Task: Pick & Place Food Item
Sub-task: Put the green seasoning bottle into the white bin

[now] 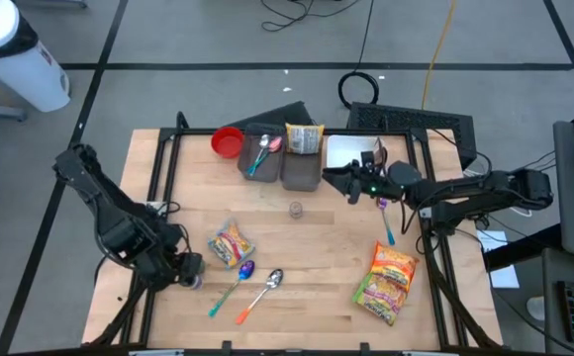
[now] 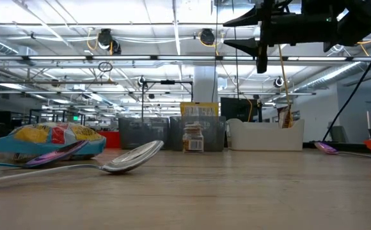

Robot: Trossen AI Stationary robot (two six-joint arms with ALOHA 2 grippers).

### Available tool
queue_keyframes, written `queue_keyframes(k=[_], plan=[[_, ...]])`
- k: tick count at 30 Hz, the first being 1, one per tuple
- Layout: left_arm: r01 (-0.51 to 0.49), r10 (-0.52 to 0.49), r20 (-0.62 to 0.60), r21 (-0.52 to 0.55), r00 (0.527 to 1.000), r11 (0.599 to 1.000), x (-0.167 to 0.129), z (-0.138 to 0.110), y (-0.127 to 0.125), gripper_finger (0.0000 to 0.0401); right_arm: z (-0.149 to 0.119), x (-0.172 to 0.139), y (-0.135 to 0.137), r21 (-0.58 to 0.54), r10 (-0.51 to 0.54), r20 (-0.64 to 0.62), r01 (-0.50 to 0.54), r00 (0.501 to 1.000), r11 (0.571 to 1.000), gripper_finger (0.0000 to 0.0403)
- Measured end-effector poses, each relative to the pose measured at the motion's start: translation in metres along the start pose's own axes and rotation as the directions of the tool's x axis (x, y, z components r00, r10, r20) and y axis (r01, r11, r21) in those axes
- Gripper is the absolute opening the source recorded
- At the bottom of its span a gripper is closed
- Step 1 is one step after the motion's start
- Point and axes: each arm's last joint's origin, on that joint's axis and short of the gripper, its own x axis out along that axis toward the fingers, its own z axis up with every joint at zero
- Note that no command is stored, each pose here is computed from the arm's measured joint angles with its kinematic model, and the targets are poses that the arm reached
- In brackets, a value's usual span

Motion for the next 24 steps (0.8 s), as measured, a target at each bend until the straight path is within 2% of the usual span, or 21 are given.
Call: queue_keyframes(k=[5,9,17,24], plan=[[0.031,-0.03,-0.024,0.035,0.999,0.999,0.0,-0.004,-0.002,0.0216,0.003,0.0,-0.005,-0.014,0.007,-0.025,-0.007,1.0,1.0,0.0171],[0.018,-0.018,-0.014,0.037,1.0,0.999,0.0,-0.003,-0.001,0.0216,0.006,0.0,-0.008,-0.014,0.009,-0.027,-0.01,1.0,1.0,0.0171],[-0.064,0.062,0.06,0.036,0.996,0.997,0.0,0.005,0.007,0.0216,0.006,0.0,-0.009,-0.013,0.012,-0.03,-0.013,0.999,1.0,0.0171],[-0.186,0.182,0.057,0.066,0.982,0.98,-0.003,0.014,0.014,0.0216,0.006,0.0,-0.008,0.006,0.03,-0.046,-0.03,0.999,1.0,0.0171]])
